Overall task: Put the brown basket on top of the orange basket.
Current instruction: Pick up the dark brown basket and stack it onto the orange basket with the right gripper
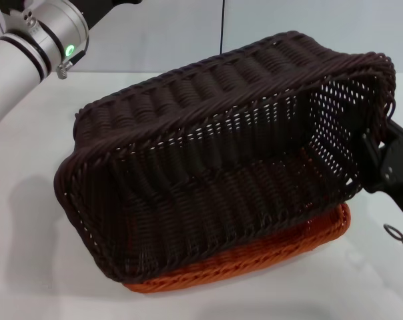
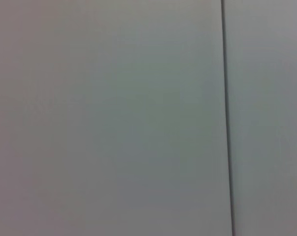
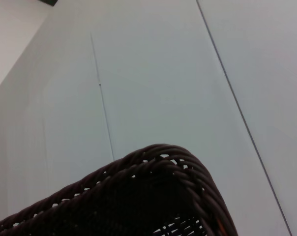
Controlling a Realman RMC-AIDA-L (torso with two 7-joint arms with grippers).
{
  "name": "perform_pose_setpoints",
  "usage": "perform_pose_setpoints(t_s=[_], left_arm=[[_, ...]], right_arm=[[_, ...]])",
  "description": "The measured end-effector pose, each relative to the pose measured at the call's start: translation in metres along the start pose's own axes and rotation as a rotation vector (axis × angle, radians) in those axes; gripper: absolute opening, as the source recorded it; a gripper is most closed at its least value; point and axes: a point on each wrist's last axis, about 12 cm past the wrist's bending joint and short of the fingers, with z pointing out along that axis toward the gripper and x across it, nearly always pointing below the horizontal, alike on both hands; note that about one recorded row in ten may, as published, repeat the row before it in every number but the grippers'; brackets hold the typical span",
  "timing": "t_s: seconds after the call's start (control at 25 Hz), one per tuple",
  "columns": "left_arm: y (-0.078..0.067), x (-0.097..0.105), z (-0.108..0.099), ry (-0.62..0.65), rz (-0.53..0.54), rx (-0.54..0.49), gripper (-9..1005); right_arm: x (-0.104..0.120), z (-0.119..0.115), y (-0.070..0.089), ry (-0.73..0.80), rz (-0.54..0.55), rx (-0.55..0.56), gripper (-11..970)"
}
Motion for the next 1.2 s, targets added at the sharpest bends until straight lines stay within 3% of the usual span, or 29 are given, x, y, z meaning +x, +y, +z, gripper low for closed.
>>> perform_pose_setpoints(t_s=[0.2, 0.8, 1.2], left_arm=[[-0.002, -0.004, 0.004, -0.007, 0.005, 0.008, 851], [-0.008, -0.01, 0.015, -0.014, 0.031, 0.01, 851], [-0.009, -0.013, 0.018, -0.028, 0.033, 0.004, 851]], right_arm=[[0.004, -0.013, 0.01, -0.005, 0.019, 0.038, 181], [0.007, -0.039, 0.016, 0.045, 0.044, 0.058, 188], [0.008, -0.041, 0.002, 0.102, 0.111, 0.106, 193]])
